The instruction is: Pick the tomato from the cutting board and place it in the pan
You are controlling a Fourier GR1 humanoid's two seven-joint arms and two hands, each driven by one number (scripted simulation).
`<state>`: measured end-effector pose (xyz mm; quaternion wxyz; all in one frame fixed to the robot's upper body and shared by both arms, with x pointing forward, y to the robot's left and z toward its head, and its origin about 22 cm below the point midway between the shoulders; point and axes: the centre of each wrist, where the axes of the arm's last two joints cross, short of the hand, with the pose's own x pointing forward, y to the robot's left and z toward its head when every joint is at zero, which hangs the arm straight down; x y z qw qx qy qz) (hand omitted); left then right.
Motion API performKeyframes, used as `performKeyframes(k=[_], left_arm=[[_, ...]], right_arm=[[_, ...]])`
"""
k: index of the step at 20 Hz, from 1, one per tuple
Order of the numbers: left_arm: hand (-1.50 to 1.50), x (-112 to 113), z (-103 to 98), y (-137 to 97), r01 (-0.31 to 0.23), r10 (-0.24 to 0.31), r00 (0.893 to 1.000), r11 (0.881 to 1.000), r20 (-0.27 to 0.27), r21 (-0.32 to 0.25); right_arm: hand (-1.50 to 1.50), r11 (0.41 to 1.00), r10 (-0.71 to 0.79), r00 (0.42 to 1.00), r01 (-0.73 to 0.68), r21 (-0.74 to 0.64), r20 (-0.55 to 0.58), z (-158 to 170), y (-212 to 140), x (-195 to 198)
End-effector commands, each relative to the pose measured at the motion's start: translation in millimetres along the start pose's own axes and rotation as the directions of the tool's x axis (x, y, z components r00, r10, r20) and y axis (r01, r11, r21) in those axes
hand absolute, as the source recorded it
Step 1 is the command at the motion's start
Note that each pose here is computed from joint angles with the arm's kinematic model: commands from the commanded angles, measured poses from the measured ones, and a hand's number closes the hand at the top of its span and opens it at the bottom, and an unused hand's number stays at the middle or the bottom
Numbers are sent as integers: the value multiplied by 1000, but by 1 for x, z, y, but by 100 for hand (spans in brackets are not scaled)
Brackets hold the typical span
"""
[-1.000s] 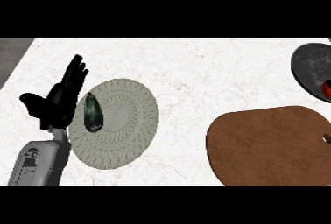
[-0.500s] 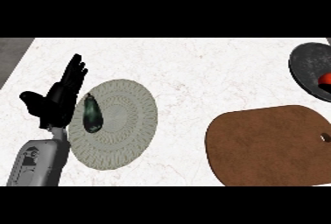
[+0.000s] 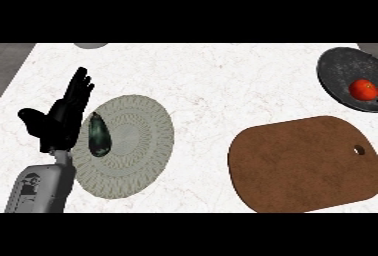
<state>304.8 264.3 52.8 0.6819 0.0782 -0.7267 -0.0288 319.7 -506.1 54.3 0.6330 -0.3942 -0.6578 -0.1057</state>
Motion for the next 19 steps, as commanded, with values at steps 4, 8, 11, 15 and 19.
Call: performKeyframes(k=[4, 8, 11, 15, 19], left_arm=[[0, -1, 7, 24, 12, -11, 1000, 999, -28, 38], [0, -12, 19, 3, 18, -17, 999, 999, -28, 51], [0, -3, 18, 23, 19, -18, 1000, 999, -21, 48], [0, -8, 6, 21, 14, -11, 999, 997, -37, 72], [0, -9, 7, 5, 31, -30, 999, 998, -24, 51]], right_arm=[[-150, 984, -135, 989, 128, 123, 55, 17, -46, -30], [-150, 987, -126, 988, 116, 113, 85, 31, -56, -43], [-150, 986, -122, 989, 111, 123, 84, 34, -58, -39], [-150, 979, -125, 991, 115, 170, 52, 61, -61, -54], [-150, 986, -66, 995, 54, 159, 70, 76, -55, -30]])
